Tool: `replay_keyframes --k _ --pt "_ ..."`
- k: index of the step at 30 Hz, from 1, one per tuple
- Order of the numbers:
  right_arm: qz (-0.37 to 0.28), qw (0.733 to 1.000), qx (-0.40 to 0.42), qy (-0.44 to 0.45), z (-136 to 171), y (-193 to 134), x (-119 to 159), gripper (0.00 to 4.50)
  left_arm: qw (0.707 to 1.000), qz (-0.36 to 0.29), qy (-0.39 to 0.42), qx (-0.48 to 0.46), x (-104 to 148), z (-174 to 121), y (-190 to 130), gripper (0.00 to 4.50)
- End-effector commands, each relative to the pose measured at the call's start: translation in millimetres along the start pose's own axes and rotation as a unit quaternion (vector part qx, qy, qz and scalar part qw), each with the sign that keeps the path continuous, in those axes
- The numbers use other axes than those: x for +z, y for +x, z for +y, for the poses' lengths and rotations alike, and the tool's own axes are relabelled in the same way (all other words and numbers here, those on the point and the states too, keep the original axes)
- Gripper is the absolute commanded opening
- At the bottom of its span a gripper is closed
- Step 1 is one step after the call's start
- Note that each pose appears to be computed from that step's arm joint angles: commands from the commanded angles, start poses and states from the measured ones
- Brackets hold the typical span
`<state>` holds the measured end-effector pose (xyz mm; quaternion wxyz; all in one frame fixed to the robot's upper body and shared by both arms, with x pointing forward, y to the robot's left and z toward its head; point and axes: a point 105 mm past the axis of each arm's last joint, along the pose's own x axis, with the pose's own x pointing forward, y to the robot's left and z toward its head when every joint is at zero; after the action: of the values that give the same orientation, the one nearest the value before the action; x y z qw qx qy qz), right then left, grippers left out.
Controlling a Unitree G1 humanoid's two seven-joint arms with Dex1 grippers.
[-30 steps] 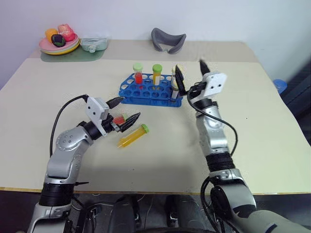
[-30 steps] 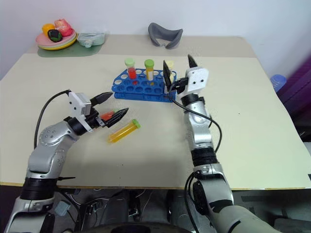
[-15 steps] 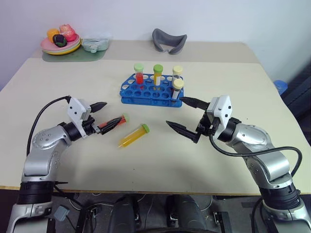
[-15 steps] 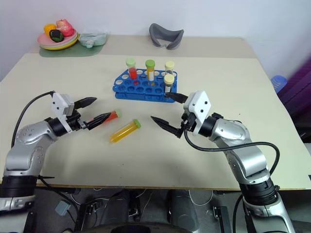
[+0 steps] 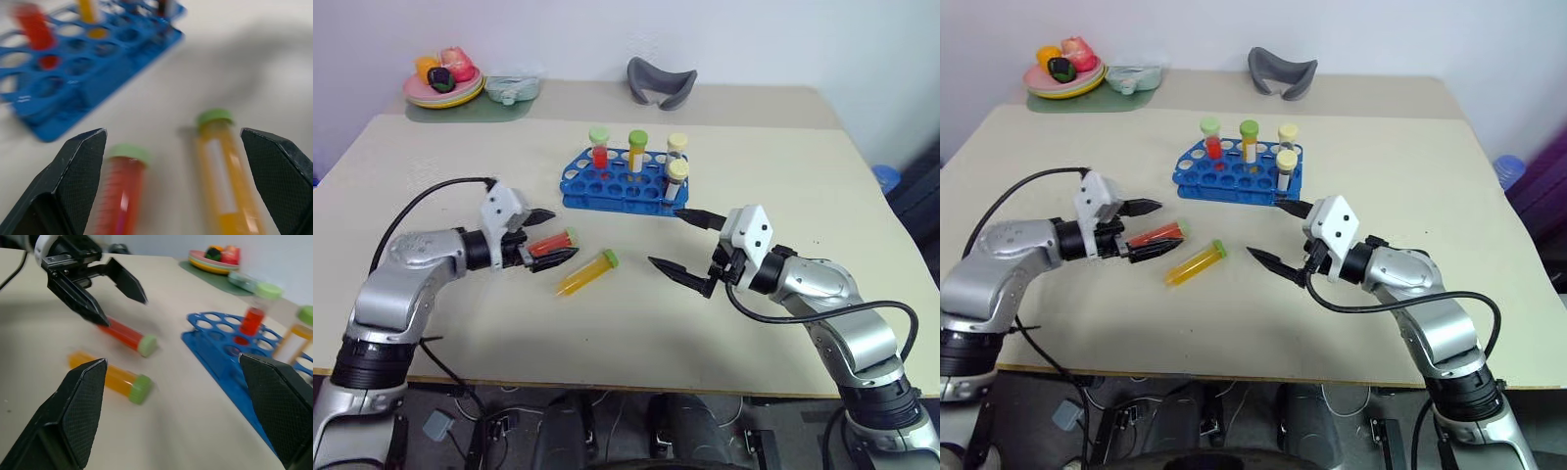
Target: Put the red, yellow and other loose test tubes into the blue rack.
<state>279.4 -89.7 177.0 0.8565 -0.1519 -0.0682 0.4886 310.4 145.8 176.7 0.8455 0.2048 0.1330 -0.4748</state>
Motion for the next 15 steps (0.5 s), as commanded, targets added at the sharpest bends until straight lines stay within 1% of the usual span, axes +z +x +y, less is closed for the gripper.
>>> replay_keyframes --k 1,2,5,7,10,13,15 --pt "-0.014 1.0 0.006 -0.028 -1 -2 12 4.38 0.995 0.086 0.047 -0.017 14 -9 3 4.5" --pt "-0.011 0.999 0.009 -0.031 -1 -4 11 4.38 0.992 0.12 0.038 -0.023 14 -10 4 4.5" --pt "0.015 0.998 0.042 -0.043 3 -12 6 4.38 0.982 0.187 0.001 -0.035 17 -15 10 4.5" --pt "0.035 0.996 0.074 -0.044 9 -21 3 4.38 0.976 0.214 -0.004 -0.046 17 -19 14 4.5" --pt "0.053 0.993 0.098 -0.045 12 -30 0 4.38 0.968 0.246 -0.012 -0.05 14 -21 18 4.5" --pt "0.063 0.992 0.096 -0.046 8 -36 -2 4.38 0.96 0.272 -0.057 -0.03 15 -12 34 4.5" --pt "0.066 0.993 0.094 -0.042 5 -38 -3 4.38 0.954 0.29 -0.067 -0.028 15 -10 39 4.5"
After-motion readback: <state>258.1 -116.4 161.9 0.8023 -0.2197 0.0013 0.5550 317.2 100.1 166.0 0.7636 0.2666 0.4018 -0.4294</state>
